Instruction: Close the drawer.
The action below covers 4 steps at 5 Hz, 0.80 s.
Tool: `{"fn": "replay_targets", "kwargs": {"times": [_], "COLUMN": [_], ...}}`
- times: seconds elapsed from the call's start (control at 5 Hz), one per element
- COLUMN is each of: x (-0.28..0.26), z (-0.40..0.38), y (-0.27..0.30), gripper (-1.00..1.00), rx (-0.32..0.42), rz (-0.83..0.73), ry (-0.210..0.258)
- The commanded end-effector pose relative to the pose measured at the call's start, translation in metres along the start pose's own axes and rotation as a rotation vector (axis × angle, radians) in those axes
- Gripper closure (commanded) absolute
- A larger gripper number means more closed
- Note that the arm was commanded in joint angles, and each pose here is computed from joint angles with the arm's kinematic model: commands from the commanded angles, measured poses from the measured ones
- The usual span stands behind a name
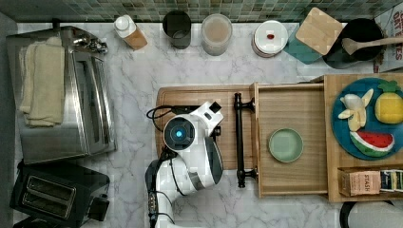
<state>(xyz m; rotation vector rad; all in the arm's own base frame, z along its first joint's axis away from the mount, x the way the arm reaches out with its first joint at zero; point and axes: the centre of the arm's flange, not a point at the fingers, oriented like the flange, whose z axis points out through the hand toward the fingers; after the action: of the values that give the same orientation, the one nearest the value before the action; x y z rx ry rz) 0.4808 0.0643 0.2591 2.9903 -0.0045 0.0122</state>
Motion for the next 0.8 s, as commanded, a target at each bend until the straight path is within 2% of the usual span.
{"fn": "replay_targets", "kwargs": {"times": [0.2, 0.4, 0.8], "x": [-0.014, -0.007, -0.007], "z": [-0.006, -0.004, -0.008], "y": [0.071, 0.106, 0.164], "gripper": [1.00, 1.00, 1.00], "rx": [0.050, 0.073, 0.095], "rz": [0.064, 0.011, -0.004], "ry": [0.035, 0.014, 0.027]}}
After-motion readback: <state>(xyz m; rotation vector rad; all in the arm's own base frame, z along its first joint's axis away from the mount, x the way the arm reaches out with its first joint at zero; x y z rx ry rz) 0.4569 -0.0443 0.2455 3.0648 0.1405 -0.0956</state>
